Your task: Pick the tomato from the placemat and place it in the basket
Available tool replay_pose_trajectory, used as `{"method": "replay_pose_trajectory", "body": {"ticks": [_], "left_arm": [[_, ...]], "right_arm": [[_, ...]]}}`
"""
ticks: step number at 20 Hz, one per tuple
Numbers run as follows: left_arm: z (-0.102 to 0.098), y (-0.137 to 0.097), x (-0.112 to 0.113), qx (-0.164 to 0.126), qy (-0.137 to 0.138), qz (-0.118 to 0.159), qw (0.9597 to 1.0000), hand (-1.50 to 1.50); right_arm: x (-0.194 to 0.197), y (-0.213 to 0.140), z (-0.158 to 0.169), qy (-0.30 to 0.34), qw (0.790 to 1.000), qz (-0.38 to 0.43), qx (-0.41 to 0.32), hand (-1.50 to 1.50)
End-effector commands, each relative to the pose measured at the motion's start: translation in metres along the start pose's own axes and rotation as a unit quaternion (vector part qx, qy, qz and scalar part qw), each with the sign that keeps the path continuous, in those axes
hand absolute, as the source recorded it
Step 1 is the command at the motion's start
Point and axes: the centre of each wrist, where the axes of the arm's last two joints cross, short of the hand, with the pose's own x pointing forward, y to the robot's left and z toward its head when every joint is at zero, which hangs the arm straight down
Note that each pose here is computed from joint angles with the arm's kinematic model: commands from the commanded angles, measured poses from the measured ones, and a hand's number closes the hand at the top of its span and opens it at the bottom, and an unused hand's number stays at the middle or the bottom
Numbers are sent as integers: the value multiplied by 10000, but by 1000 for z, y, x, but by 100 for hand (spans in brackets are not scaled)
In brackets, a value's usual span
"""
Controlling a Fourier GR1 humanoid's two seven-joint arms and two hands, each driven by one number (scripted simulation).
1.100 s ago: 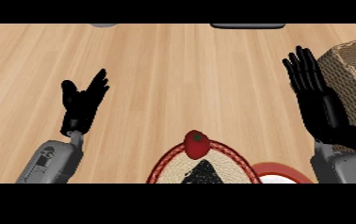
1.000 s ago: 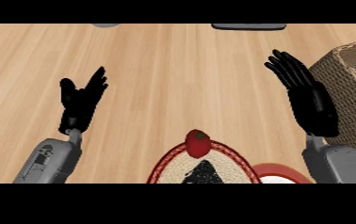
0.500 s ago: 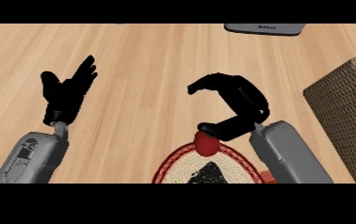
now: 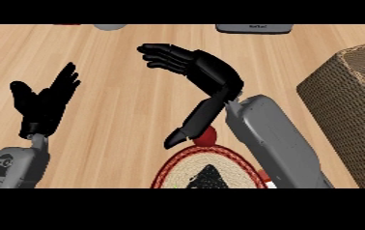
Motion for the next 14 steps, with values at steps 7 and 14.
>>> {"method": "replay_pose_trajectory", "body": {"ticks": [7,14], "left_arm": [[-9,7,8,43,-32,-32,10000,0],[-2,-5,-11,-77,-56,-108,9999,0]], "right_arm": [[105,-81,-7,2434,9225,2992,168,-150],[133,-130,-16,3177,9024,2658,1185,-150]]}}
